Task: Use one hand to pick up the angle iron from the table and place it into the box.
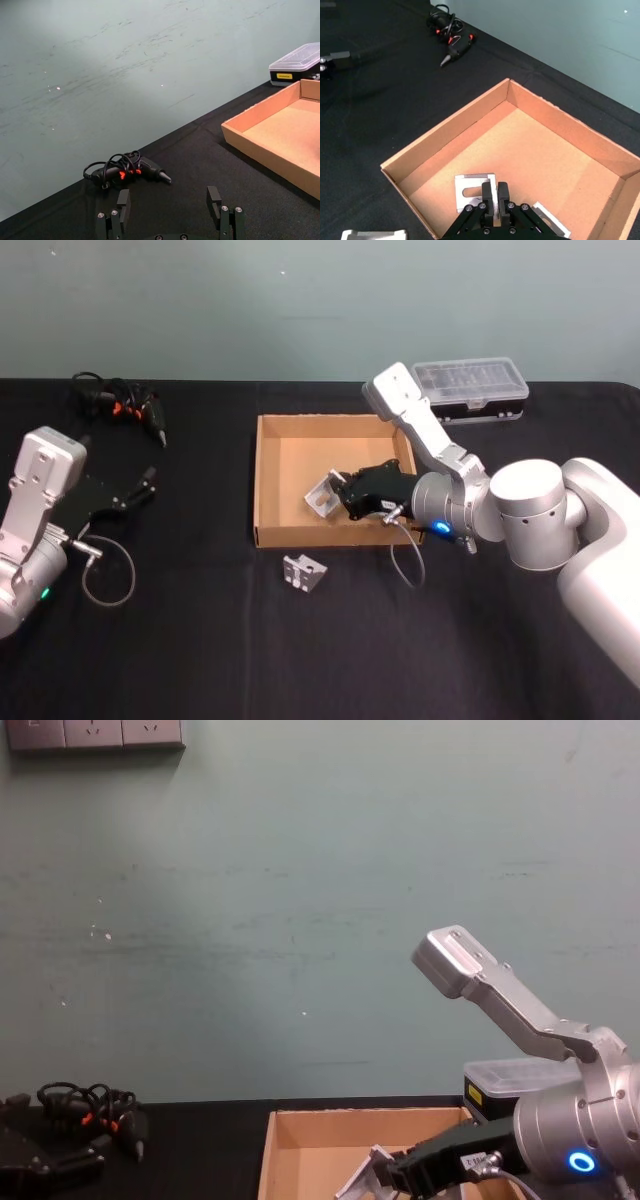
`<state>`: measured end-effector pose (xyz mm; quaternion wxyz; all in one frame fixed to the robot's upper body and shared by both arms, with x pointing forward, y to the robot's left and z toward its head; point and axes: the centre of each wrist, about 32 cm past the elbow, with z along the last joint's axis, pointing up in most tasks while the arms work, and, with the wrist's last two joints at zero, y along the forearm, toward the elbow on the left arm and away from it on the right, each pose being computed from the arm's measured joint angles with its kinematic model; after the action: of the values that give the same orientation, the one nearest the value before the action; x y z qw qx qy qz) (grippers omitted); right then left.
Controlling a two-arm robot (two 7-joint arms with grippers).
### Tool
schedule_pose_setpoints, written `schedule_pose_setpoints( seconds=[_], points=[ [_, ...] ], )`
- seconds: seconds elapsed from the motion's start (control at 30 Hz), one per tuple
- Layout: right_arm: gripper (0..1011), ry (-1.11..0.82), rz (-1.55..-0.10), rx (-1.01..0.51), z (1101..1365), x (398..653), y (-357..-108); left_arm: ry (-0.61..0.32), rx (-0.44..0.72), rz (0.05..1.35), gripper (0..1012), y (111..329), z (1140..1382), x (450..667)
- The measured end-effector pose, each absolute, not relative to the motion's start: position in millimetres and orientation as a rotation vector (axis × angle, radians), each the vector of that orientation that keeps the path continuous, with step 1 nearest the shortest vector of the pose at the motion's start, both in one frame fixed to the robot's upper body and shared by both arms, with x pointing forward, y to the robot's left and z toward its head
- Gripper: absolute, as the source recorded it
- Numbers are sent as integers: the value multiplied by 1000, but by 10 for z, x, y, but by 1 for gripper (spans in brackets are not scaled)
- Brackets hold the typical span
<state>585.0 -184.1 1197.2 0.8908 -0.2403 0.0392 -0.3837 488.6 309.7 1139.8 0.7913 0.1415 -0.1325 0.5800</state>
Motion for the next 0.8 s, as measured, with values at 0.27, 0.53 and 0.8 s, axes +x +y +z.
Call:
schedule_pose_setpoints(
  seconds=[0.27,0.53,0.8],
  points=[
    [190,78,-794,-513,11974,5858,-1849,-285,304,1248,1000,3097,11398,4886],
    [440,62,-805,-492,11977,5843,-1869,-285,305,1248,1000,3097,11398,4886],
    [716,35,-811,-469,12025,5795,-1900,-285,304,1248,1000,3097,11398,4886]
  ],
)
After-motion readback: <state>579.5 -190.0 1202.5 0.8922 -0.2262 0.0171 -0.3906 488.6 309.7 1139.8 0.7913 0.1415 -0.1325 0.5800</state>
